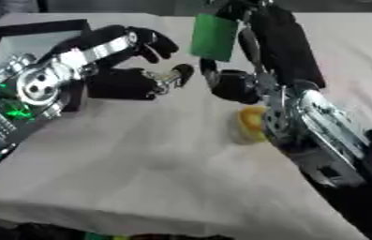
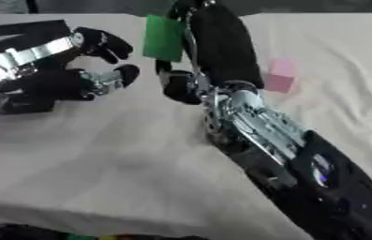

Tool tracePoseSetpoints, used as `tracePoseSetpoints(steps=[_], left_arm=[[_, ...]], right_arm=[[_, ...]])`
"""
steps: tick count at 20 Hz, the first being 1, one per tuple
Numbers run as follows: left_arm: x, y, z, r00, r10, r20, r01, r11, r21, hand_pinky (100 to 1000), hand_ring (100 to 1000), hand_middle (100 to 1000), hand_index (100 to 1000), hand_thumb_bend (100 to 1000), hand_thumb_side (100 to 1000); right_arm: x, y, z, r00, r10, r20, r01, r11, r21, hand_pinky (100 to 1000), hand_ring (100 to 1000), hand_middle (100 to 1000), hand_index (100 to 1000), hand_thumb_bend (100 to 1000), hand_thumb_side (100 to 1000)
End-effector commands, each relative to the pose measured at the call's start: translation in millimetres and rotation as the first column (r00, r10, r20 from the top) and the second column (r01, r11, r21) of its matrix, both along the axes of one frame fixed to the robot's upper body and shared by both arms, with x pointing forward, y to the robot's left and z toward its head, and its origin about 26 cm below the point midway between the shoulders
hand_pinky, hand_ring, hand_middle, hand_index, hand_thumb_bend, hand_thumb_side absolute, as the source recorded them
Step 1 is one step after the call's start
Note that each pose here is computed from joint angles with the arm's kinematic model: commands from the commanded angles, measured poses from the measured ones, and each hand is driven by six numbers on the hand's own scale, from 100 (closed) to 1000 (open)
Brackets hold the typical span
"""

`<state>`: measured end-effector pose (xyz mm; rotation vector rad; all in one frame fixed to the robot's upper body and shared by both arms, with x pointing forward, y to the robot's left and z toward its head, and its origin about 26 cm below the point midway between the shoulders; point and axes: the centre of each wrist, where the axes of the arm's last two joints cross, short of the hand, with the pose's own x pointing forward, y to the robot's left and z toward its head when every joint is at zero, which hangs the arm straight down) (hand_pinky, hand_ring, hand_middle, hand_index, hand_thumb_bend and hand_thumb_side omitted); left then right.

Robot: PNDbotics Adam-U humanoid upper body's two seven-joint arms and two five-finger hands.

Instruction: Pick up the objects with one hand, pass them to the other hand, and then place them into the box on the other side of the table.

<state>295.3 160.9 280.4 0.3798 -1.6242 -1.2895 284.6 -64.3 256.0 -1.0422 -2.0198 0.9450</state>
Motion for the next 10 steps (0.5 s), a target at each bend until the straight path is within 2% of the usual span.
tracePoseSetpoints(steps=[1,10], left_arm=[[-2.0,-1.0,9.1,0.999,-0.001,0.044,0.001,1.0,-0.004,1000,861,799,882,305,722],[-2.3,-3.5,10.5,0.998,0.012,0.062,-0.011,0.999,-0.032,1000,865,801,885,312,754]], right_arm=[[-6.5,2.6,7.7,0.998,0.034,0.048,-0.034,0.999,-0.004,751,775,612,504,277,100],[-8.8,3.1,7.7,0.995,0.053,0.088,-0.052,0.999,-0.015,753,774,610,505,273,100]])
